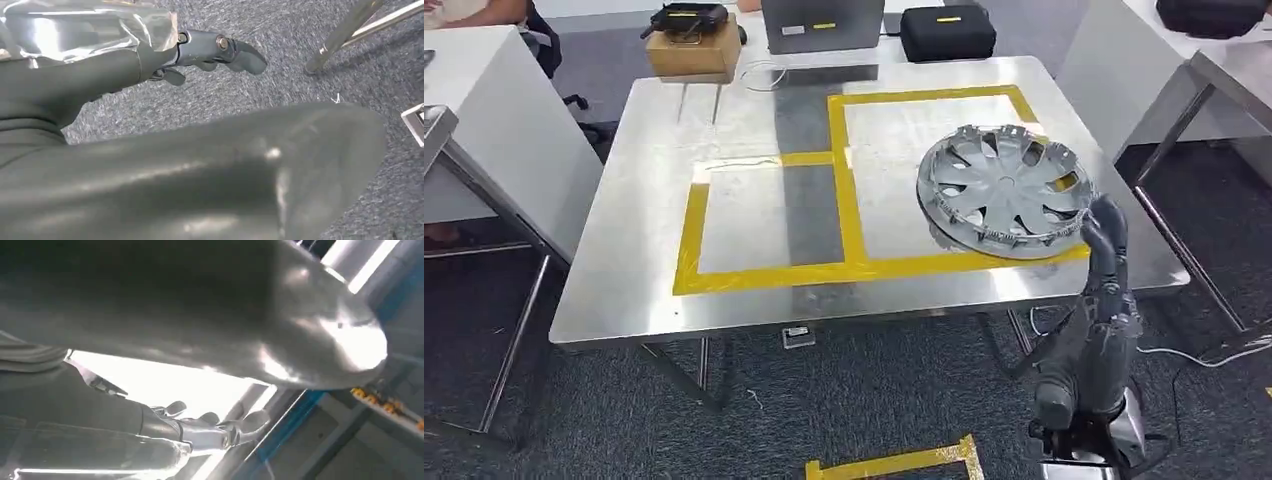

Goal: Take the parts from the cabinet and place them on the table.

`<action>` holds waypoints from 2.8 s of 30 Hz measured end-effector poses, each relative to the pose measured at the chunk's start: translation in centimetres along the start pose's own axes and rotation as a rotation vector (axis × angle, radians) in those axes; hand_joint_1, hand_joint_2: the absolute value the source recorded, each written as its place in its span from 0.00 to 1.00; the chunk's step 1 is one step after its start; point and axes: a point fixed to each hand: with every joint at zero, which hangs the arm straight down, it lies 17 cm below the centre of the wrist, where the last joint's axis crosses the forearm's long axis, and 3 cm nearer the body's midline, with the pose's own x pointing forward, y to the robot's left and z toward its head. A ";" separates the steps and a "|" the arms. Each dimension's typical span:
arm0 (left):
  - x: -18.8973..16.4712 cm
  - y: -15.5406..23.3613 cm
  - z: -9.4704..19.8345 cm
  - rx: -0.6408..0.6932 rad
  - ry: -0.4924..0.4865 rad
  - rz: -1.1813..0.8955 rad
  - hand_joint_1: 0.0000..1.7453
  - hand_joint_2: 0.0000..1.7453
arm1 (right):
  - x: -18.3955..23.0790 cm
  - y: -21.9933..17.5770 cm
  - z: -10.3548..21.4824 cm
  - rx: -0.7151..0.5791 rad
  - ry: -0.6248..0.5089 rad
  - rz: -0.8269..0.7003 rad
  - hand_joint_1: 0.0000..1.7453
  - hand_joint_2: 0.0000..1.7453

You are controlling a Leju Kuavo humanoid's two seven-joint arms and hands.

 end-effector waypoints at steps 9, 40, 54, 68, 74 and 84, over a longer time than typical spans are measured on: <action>-1.5 0.0 0.2 0.002 0.018 -0.004 0.00 0.00 | -0.4 1.5 1.0 -0.007 0.036 -0.033 0.00 0.00; -2.4 -0.5 0.5 -0.034 0.020 0.012 0.00 0.00 | -0.9 2.9 1.6 0.030 0.045 -0.040 0.00 0.00; -2.0 -0.6 0.2 -0.039 0.016 0.018 0.00 0.00 | -1.0 3.3 1.7 0.044 0.051 -0.036 0.00 0.00; -2.3 -0.6 0.4 -0.041 0.023 0.017 0.00 0.00 | -0.8 3.6 1.7 0.049 0.055 -0.040 0.00 0.00; -2.4 -0.2 0.3 -0.034 0.022 0.012 0.00 0.00 | -0.8 3.6 2.1 0.051 0.068 -0.037 0.00 0.00; -2.5 -0.4 0.4 -0.030 0.026 0.021 0.00 0.00 | -6.5 4.5 8.8 0.150 0.360 0.013 0.00 0.00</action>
